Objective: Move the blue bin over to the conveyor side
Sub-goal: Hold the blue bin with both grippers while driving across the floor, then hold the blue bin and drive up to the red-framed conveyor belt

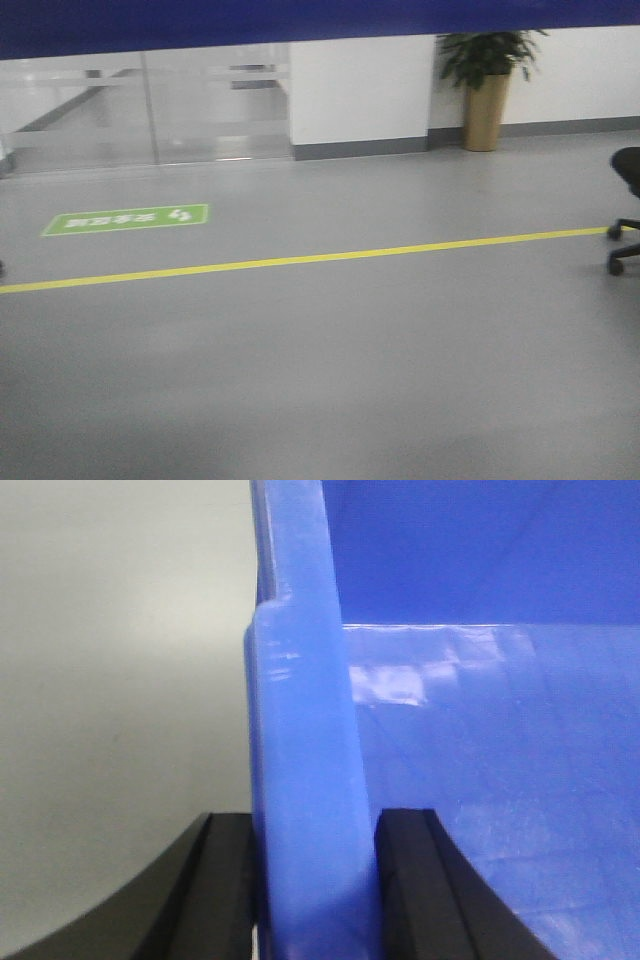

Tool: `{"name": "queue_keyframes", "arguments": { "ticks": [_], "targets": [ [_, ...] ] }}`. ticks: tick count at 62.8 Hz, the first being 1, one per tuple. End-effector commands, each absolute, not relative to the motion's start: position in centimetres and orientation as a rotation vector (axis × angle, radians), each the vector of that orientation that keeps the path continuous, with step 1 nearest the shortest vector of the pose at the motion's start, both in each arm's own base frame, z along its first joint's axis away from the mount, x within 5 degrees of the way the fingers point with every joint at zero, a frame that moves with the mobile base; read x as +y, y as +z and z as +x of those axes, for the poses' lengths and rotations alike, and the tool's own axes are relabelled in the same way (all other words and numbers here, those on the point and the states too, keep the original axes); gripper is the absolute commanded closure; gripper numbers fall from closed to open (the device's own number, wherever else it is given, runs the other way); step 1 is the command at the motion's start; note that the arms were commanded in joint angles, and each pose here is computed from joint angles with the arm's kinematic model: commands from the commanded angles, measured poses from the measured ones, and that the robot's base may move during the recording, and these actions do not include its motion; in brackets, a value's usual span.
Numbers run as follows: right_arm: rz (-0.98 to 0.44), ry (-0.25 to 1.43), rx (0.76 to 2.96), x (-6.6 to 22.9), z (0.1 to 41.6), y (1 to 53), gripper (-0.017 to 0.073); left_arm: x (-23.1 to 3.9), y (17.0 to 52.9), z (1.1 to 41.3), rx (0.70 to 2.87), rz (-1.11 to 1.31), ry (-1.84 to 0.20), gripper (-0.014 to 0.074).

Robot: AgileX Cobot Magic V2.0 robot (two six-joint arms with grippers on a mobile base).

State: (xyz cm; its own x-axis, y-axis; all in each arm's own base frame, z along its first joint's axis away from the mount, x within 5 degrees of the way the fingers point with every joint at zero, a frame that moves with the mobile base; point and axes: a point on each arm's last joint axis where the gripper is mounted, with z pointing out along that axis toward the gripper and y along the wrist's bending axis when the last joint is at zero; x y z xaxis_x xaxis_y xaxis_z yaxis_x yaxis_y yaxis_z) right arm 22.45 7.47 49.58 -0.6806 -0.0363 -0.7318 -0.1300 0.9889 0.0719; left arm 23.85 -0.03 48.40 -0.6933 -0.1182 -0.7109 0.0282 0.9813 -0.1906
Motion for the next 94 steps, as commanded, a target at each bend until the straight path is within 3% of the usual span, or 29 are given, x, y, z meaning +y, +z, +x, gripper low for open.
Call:
{"name": "queue_keyframes", "arguments": {
  "ticks": [1,94],
  "targets": [
    [-0.116,0.159,2.188,7.15,22.03,51.16,0.0638,-0.46,50.10,23.36,2.189,-0.041,-0.269,0.0613],
    [-0.116,0.159,2.188,7.15,22.03,51.16,0.0638,-0.43,50.11,23.37,2.187,-0.041,-0.266,0.0613]
  ]
}}
